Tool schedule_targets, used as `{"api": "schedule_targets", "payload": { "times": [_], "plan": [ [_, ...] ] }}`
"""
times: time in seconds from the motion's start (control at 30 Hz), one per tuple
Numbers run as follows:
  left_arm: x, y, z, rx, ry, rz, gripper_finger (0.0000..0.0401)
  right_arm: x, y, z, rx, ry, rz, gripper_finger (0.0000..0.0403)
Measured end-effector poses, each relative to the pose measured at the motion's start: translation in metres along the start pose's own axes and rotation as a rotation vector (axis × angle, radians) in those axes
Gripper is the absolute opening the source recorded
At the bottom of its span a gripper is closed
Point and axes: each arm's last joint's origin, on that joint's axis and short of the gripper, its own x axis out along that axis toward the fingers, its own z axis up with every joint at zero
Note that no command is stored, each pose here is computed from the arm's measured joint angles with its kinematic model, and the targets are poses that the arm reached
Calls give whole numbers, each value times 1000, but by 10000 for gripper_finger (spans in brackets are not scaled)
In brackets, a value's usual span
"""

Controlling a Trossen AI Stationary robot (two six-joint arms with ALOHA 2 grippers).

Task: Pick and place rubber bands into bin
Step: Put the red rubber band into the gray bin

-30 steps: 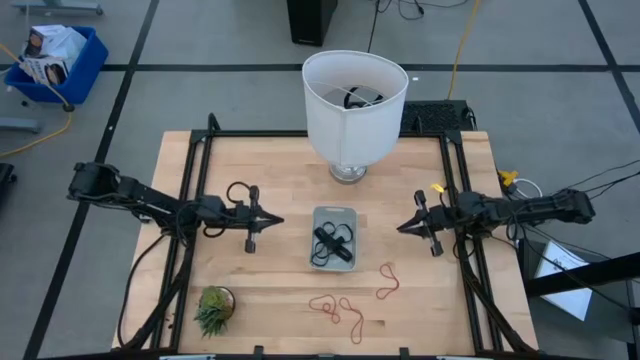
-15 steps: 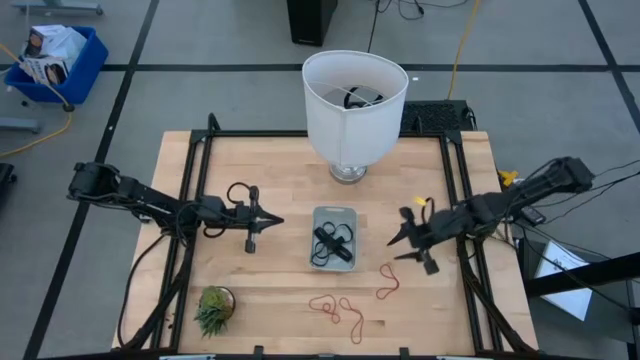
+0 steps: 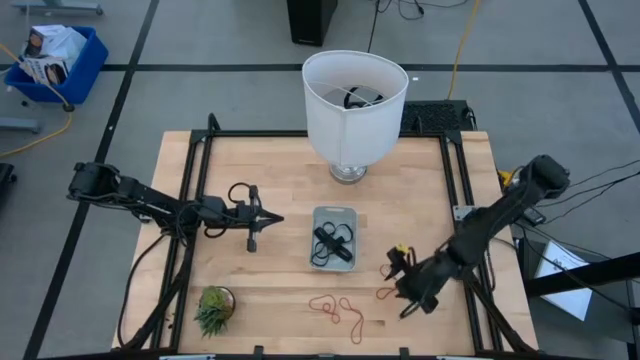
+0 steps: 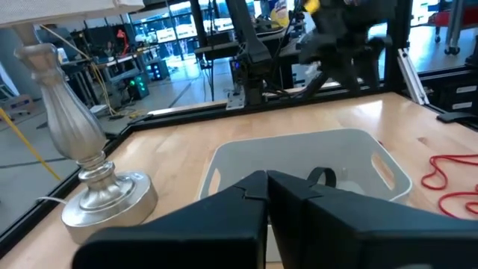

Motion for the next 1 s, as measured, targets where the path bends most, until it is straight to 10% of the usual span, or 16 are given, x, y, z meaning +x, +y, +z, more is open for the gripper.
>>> {"api": "schedule_targets", "payload": {
  "times": [0.8, 1.0],
  "plan": [
    [0, 0, 0, -37, -1, 0, 31, 85, 19, -37, 79, 358, 25, 211],
    [0, 0, 0, -41, -1, 0, 31, 94, 15, -43, 145, 406, 35, 149]
  ]
}}
